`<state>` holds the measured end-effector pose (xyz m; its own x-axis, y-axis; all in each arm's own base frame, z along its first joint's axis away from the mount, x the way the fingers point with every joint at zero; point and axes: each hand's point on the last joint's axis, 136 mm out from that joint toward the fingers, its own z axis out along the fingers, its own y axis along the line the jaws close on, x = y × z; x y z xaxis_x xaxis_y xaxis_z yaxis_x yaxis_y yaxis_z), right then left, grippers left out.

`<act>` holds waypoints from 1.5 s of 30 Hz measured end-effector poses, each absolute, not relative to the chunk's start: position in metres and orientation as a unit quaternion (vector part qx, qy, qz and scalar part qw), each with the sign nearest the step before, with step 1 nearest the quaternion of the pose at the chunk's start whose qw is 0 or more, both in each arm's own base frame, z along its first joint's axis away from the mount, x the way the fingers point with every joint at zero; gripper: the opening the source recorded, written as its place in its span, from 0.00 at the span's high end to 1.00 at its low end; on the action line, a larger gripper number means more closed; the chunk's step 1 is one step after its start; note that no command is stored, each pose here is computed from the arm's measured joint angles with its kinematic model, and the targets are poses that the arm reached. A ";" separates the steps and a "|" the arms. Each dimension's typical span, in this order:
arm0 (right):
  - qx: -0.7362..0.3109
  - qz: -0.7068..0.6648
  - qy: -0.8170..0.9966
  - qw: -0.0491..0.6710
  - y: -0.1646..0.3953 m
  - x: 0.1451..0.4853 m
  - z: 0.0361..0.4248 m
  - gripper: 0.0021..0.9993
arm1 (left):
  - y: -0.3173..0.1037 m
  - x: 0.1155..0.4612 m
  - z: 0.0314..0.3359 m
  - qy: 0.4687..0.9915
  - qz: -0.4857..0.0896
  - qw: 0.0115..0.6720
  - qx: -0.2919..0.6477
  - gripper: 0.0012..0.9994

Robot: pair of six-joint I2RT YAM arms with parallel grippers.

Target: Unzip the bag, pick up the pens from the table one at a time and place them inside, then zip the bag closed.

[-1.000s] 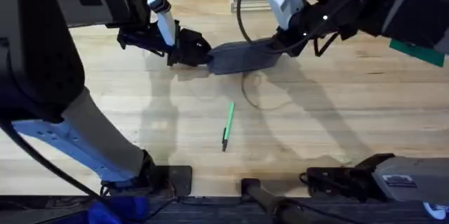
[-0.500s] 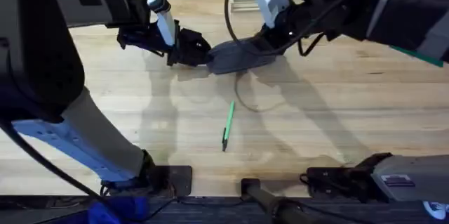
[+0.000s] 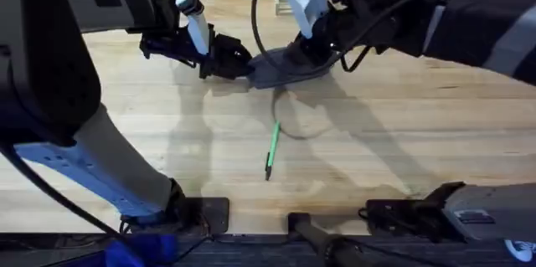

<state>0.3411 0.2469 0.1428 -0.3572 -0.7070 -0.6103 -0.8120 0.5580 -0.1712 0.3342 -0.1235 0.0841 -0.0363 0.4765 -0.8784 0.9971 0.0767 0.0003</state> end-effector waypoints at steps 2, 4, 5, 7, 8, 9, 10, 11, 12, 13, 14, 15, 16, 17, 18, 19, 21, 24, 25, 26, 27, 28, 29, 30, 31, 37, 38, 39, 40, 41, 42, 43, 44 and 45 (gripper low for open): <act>-0.464 0.085 0.819 0.328 0.252 0.341 0.141 0.97 | -0.123 0.334 0.084 0.631 -0.347 0.375 0.584 0.96; -0.465 0.091 0.816 0.331 0.259 0.340 0.140 0.97 | -0.123 0.334 0.084 0.631 -0.347 0.375 0.584 0.96; -0.467 0.095 0.814 0.333 0.263 0.340 0.140 0.97 | -0.123 0.334 0.084 0.630 -0.347 0.375 0.584 0.96; -0.470 0.099 0.810 0.337 0.270 0.340 0.140 0.97 | -0.123 0.335 0.084 0.630 -0.346 0.376 0.584 0.96; -0.471 0.102 0.808 0.339 0.273 0.340 0.139 0.97 | -0.123 0.335 0.084 0.630 -0.346 0.376 0.584 0.96; -0.473 0.104 0.806 0.340 0.277 0.339 0.139 0.97 | -0.123 0.335 0.084 0.630 -0.346 0.376 0.585 0.96; -0.473 0.106 0.805 0.342 0.280 0.339 0.138 0.97 | -0.123 0.335 0.084 0.630 -0.346 0.376 0.585 0.96; -0.473 0.109 0.804 0.343 0.283 0.339 0.138 0.97 | -0.123 0.335 0.084 0.630 -0.346 0.376 0.585 0.96; -0.475 0.111 0.803 0.343 0.287 0.337 0.137 0.97 | -0.123 0.335 0.084 0.630 -0.346 0.376 0.585 0.96; -0.476 0.113 0.802 0.343 0.289 0.336 0.136 0.97 | -0.123 0.335 0.084 0.630 -0.346 0.376 0.585 0.96; -0.477 0.115 0.800 0.344 0.292 0.335 0.136 0.97 | -0.123 0.335 0.084 0.630 -0.346 0.376 0.585 0.96; -0.478 0.116 0.799 0.344 0.294 0.335 0.136 0.97 | -0.123 0.335 0.084 0.630 -0.347 0.376 0.584 0.96; -0.480 0.118 0.798 0.346 0.296 0.334 0.137 0.97 | -0.123 0.335 0.084 0.630 -0.347 0.376 0.584 0.96; -0.480 0.119 0.797 0.347 0.297 0.333 0.137 0.97 | -0.123 0.335 0.084 0.630 -0.346 0.376 0.584 0.96; -0.480 0.121 0.796 0.349 0.299 0.333 0.138 0.97 | -0.123 0.335 0.084 0.630 -0.346 0.376 0.585 0.96; -0.479 0.122 0.796 0.349 0.300 0.333 0.138 0.97 | -0.123 0.335 0.084 0.630 -0.346 0.376 0.584 0.96; -0.476 0.125 0.797 0.351 0.301 0.333 0.139 0.97 | -0.123 0.335 0.084 0.630 -0.346 0.376 0.584 0.96; -0.476 0.134 0.795 0.350 0.305 0.333 0.137 0.97 | -0.123 0.335 0.084 0.630 -0.346 0.376 0.584 0.96; -0.476 0.138 0.795 0.350 0.306 0.332 0.137 0.97 | -0.123 0.335 0.084 0.630 -0.346 0.376 0.585 0.96; -0.477 0.141 0.794 0.349 0.308 0.332 0.136 0.97 | -0.123 0.335 0.084 0.630 -0.346 0.376 0.584 0.96; -0.477 0.144 0.794 0.349 0.309 0.332 0.136 0.97 | -0.123 0.335 0.084 0.630 -0.346 0.376 0.585 0.96; -0.477 0.146 0.793 0.348 0.309 0.331 0.136 0.97 | -0.123 0.335 0.084 0.630 -0.346 0.376 0.585 0.96; -0.478 0.147 0.793 0.348 0.310 0.331 0.136 0.97 | -0.123 0.335 0.084 0.630 -0.346 0.376 0.585 0.96; -0.477 0.148 0.793 0.348 0.310 0.331 0.135 0.97 | -0.123 0.335 0.084 0.630 -0.346 0.376 0.585 0.96; -0.477 0.149 0.794 0.348 0.310 0.331 0.135 0.97 | -0.123 0.335 0.084 0.630 -0.346 0.376 0.585 0.96; -0.475 0.155 0.794 0.347 0.312 0.330 0.136 0.81 | -0.123 0.335 0.084 0.630 -0.346 0.376 0.584 0.96; -0.476 0.157 0.792 0.347 0.313 0.329 0.137 0.75 | -0.123 0.335 0.084 0.630 -0.346 0.376 0.585 0.96; -0.477 0.159 0.791 0.349 0.314 0.329 0.138 0.69 | -0.123 0.335 0.084 0.630 -0.346 0.376 0.585 0.96; -0.478 0.161 0.790 0.350 0.315 0.329 0.139 0.63 | -0.123 0.335 0.084 0.630 -0.346 0.376 0.585 0.96; -0.479 0.163 0.788 0.352 0.317 0.329 0.140 0.56 | -0.123 0.334 0.084 0.630 -0.347 0.376 0.584 0.96; -0.479 0.164 0.787 0.353 0.318 0.329 0.142 0.49 | -0.124 0.334 0.084 0.631 -0.347 0.375 0.584 0.96; -0.479 0.164 0.786 0.354 0.318 0.329 0.142 0.42 | -0.124 0.334 0.084 0.630 -0.347 0.375 0.584 0.96; -0.479 0.164 0.786 0.355 0.319 0.330 0.143 0.33 | -0.124 0.334 0.084 0.630 -0.347 0.375 0.584 0.96; -0.478 0.165 0.786 0.355 0.319 0.330 0.143 0.24 | -0.124 0.334 0.084 0.630 -0.347 0.375 0.584 0.96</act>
